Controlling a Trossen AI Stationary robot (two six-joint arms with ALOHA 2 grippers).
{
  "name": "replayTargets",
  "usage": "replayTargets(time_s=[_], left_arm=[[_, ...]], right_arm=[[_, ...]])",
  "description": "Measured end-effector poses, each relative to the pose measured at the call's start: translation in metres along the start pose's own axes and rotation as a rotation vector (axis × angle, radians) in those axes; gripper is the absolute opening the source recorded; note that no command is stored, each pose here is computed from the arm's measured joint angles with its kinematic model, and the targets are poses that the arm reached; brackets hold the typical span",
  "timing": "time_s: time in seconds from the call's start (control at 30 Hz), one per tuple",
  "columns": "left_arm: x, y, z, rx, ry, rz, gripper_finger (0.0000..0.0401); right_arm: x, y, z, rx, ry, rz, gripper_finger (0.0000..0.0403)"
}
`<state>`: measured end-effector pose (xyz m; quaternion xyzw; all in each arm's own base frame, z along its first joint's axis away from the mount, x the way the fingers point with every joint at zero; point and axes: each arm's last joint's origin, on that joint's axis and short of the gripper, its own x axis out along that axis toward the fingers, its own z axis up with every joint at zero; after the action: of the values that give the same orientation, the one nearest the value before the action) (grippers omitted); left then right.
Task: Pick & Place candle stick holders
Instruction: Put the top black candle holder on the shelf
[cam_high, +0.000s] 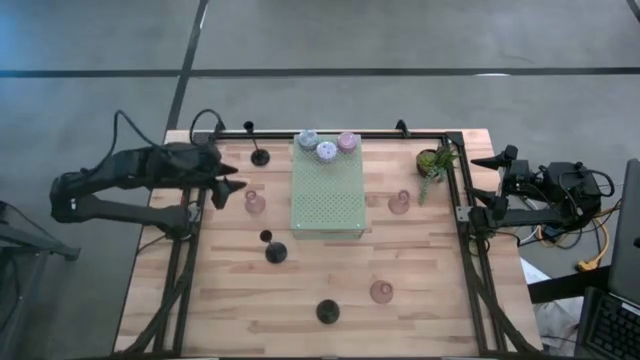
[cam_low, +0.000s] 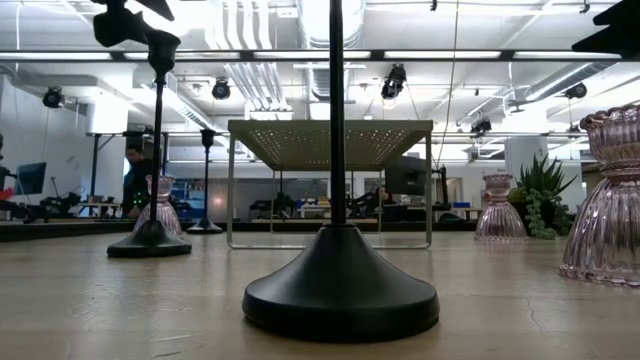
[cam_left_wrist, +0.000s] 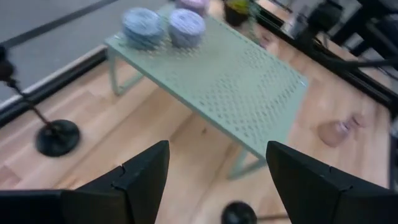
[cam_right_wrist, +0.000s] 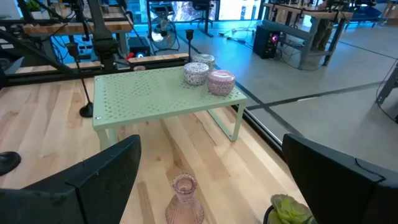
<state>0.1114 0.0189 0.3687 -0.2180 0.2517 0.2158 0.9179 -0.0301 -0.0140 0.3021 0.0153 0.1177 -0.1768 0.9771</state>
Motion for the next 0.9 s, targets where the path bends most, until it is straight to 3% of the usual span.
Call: replayTargets(time_s=[0.2,0.57,0.9], left_arm=[[0.002,-0.005,-0.022,0.016,0.057,-0.030,0.0273],[0.034,0.001,-0.064,-0.003,0.083,0.184,0.0273],[0.033,0.007,-0.052,0.008,-0.179,0.471,0.0273]], right_arm=[[0.000,0.000,0.000,0.000,0.000,0.000,0.0384],[0.000,0.000,0.000,0.000,0.000,0.000,0.0384],[0.000,0.000,0.000,0.000,0.000,0.000,0.0384]])
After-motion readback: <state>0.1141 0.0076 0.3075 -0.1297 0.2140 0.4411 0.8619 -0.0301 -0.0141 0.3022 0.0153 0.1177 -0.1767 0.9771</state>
